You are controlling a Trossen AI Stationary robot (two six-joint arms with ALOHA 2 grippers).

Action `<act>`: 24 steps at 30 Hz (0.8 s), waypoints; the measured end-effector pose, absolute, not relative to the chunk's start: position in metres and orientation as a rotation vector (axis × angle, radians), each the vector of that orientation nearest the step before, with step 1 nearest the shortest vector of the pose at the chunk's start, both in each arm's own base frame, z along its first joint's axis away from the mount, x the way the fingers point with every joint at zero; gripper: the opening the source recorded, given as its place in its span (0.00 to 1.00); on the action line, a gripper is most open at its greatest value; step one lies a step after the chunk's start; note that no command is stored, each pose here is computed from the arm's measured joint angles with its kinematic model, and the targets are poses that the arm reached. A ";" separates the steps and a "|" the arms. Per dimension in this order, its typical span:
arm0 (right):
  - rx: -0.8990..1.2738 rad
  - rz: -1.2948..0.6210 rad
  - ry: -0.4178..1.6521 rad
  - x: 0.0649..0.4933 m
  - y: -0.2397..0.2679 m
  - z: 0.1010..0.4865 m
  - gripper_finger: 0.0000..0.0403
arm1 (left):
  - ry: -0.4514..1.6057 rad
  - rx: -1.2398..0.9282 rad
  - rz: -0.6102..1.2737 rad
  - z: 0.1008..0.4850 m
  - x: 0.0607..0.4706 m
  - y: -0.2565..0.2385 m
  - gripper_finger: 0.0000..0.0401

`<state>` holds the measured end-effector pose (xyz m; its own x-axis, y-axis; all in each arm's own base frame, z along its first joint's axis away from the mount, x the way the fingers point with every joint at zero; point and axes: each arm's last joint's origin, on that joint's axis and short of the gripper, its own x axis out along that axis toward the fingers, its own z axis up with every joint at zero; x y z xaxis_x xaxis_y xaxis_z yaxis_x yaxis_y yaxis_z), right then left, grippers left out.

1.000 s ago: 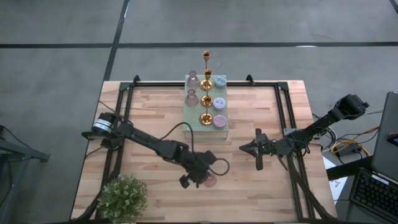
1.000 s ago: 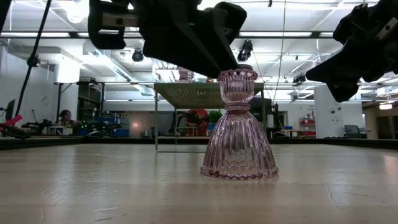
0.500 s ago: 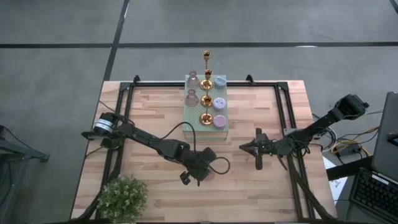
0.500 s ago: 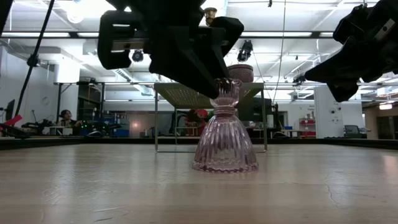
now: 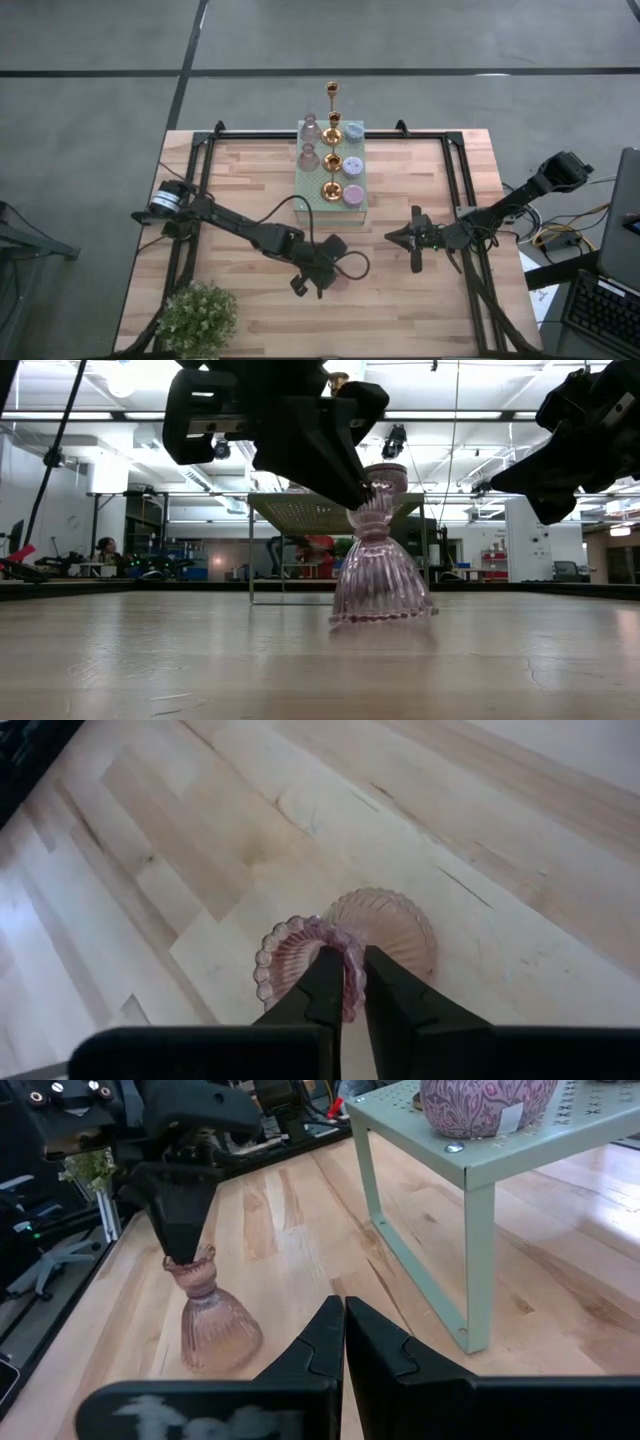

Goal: Pick & Place candle stick holders
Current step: Put the pink glass candle holder on the shelf aligned with the other pink glass candle holders

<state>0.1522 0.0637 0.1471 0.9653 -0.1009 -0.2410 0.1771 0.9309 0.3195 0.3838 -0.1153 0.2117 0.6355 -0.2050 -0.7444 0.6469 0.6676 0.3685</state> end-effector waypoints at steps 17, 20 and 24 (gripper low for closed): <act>0.344 -0.144 0.227 0.152 0.064 0.146 0.02 | 0.884 0.690 -0.323 0.280 0.333 -0.094 0.06; 0.344 -0.144 0.227 0.152 0.064 0.146 0.02 | 0.884 0.702 -0.270 0.303 0.319 -0.088 0.06; 0.344 -0.144 0.227 0.152 0.064 0.146 0.02 | 0.836 0.719 -0.176 0.331 0.300 -0.080 0.06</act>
<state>0.1518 0.0636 0.1463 0.9645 -0.1010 -0.2441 0.1779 0.9315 0.3173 0.3001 -0.0796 0.3315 0.6714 0.1292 -0.7298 0.4121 0.7533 0.5125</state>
